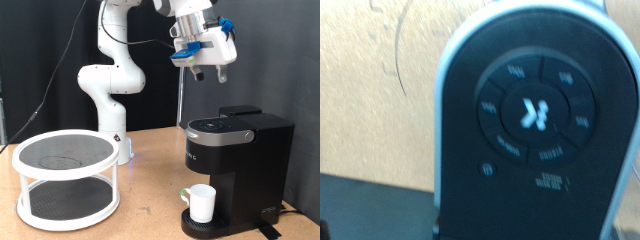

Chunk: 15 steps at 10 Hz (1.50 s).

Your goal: Make a cup of coffee with the keurig machine

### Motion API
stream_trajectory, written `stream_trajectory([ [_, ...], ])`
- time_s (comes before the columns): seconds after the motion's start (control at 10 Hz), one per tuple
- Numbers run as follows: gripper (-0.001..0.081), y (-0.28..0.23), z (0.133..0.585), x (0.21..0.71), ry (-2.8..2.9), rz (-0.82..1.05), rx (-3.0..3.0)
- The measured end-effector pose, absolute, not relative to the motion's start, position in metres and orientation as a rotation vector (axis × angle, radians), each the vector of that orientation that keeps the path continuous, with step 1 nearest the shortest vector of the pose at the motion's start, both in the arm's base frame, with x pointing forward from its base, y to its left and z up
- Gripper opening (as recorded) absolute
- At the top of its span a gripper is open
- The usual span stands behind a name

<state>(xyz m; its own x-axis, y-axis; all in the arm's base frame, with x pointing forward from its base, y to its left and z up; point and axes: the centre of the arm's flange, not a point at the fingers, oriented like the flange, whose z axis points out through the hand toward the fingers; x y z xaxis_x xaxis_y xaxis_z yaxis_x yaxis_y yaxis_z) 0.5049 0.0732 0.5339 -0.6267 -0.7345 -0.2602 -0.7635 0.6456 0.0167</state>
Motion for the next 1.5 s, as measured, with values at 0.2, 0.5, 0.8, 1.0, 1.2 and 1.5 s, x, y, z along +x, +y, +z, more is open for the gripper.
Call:
stream_trajectory([
  [0.2,0.0734,0.077,0.529,0.510,2.597,0.104,-1.219],
  [0.5,0.0734,0.088,0.513,0.515,2.577,0.099,-1.205],
  [0.8,0.0734,0.097,0.495,0.519,2.589,0.118,-1.169],
  [1.0,0.0619,0.097,0.489,0.520,2.572,0.112,-1.150],
  [1.2,0.0480,0.098,0.481,0.519,2.550,0.088,-1.185],
  [1.5,0.0160,0.099,0.461,0.511,2.570,0.110,-1.248],
])
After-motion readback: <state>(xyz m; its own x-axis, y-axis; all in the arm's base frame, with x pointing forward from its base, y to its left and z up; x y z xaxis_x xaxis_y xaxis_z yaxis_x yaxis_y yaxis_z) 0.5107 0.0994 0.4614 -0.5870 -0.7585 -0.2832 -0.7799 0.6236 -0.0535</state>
